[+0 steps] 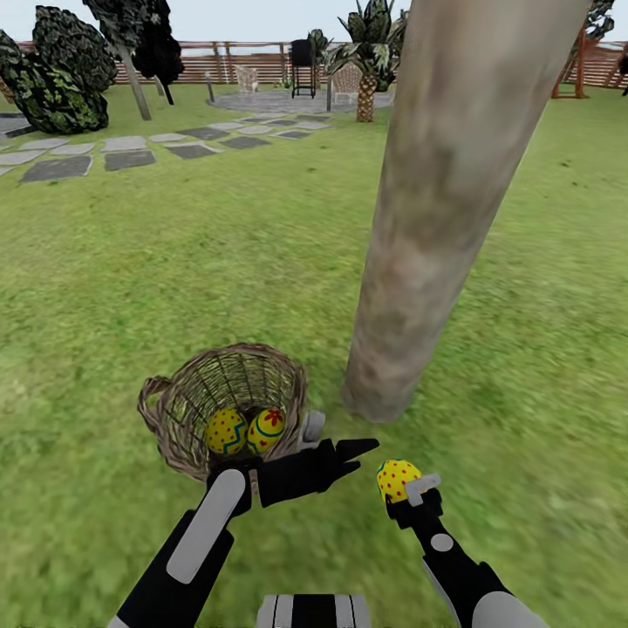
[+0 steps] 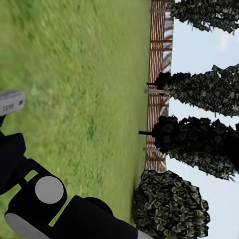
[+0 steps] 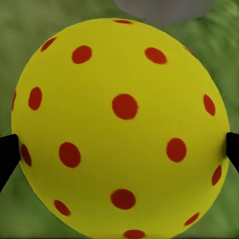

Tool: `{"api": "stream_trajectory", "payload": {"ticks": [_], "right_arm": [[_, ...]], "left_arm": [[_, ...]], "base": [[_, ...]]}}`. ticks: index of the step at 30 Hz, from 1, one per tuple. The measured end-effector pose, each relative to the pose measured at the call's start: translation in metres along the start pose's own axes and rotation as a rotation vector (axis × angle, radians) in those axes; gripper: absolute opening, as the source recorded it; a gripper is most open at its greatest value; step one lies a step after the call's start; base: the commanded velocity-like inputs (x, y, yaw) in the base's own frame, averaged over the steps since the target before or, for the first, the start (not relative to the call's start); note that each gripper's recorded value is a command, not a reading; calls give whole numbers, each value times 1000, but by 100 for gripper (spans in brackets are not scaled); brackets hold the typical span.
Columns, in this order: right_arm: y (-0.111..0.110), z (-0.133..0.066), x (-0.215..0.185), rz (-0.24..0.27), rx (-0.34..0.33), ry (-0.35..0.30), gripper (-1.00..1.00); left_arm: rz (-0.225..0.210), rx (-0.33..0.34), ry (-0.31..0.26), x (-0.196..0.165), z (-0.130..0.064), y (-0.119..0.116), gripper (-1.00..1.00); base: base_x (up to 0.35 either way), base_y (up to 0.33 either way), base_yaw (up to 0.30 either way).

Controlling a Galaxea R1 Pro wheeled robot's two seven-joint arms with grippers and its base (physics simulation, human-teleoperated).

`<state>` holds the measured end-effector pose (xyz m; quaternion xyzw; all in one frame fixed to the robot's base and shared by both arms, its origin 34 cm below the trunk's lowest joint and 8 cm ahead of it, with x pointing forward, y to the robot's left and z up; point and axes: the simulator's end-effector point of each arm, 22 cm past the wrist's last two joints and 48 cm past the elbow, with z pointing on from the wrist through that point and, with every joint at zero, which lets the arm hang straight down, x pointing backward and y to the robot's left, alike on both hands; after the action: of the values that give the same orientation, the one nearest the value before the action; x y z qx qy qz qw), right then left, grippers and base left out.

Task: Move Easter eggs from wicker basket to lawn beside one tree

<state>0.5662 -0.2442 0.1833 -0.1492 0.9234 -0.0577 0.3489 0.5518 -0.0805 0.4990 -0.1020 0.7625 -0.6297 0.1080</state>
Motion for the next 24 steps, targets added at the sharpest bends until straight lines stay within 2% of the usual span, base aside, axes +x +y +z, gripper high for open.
{"api": "stream_trajectory", "payload": {"ticks": [20, 24], "right_arm": [[9, 15, 35, 4, -11, 62, -100], [3, 17, 41, 3, 20, 73, -100]], "left_arm": [[-76, -24, 16, 4, 7, 40, 100], [-92, -29, 19, 5, 8, 48, 100]], "base": [[0, 0, 0], [0, 0, 0]]}}
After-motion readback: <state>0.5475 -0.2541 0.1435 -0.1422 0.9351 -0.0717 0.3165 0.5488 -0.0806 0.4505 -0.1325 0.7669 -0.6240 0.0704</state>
